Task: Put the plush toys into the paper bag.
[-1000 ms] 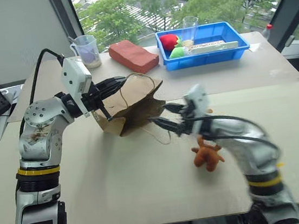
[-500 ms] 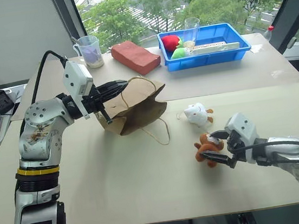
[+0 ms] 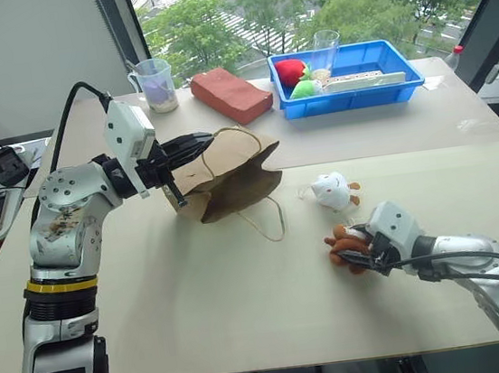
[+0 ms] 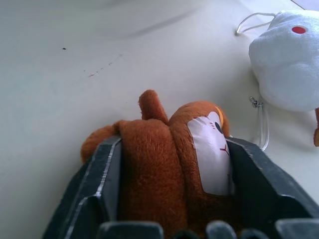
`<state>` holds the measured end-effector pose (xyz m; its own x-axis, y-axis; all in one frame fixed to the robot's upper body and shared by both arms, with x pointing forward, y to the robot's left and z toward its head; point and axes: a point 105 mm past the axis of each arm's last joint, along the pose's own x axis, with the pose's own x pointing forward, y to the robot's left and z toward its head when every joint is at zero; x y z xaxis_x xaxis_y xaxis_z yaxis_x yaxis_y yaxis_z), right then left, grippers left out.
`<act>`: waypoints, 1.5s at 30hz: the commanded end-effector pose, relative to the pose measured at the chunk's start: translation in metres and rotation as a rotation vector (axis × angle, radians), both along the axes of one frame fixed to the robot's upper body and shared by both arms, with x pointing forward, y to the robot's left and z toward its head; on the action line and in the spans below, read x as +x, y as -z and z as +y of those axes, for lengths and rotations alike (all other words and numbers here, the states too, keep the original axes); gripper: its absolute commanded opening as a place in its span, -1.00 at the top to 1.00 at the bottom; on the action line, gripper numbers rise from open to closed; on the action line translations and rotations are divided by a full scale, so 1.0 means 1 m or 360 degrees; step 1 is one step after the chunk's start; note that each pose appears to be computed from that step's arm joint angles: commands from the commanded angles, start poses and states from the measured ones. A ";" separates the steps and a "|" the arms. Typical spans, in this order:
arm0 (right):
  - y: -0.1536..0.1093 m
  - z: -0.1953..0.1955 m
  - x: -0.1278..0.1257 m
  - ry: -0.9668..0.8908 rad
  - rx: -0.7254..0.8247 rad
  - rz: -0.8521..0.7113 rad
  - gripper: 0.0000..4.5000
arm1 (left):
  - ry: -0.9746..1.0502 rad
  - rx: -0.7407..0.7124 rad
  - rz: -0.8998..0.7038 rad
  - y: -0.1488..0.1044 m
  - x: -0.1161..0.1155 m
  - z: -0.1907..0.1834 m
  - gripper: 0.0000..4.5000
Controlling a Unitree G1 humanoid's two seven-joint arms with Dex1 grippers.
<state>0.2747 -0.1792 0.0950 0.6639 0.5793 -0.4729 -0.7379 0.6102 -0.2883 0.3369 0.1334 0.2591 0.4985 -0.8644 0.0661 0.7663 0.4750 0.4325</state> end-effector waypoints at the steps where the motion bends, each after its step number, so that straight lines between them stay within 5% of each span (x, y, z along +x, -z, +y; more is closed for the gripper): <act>1: 0.006 -0.010 0.000 0.0054 -0.0032 0.0048 0.29 | -0.0010 -0.0018 -0.0080 -0.014 -0.005 0.004 1.00; 6: -0.020 0.010 0.011 0.0004 0.0140 -0.0049 0.85 | -0.0005 -0.0022 -0.0084 -0.015 -0.005 0.002 1.00; 11: -0.075 0.064 0.033 -0.0074 0.0516 -0.0224 0.85 | -0.0005 -0.0025 -0.0097 -0.019 -0.004 0.002 1.00; 15: -0.091 0.099 0.047 -0.0112 0.0647 -0.0228 0.85 | -0.0007 -0.0021 -0.0109 -0.022 -0.004 0.001 1.00; 34: -0.077 0.217 0.117 0.0025 0.0871 -0.0172 0.85 | 0.0106 -0.0062 -0.0132 -0.030 -0.007 -0.022 1.00; 36: -0.079 0.223 0.119 0.0024 0.0909 -0.0175 0.40 | 0.0106 -0.0062 -0.0134 -0.030 -0.007 -0.022 1.00; 45: -0.086 0.215 0.101 -0.0196 0.1025 -0.0160 -0.98 | 0.0077 -0.0040 -0.0122 -0.024 -0.005 -0.017 1.00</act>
<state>0.3835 0.0353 0.1604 0.6341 0.7730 -0.0197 -0.7712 0.6341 0.0562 0.3364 0.1154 0.2741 0.4559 -0.8838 0.1046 0.7746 0.4520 0.4423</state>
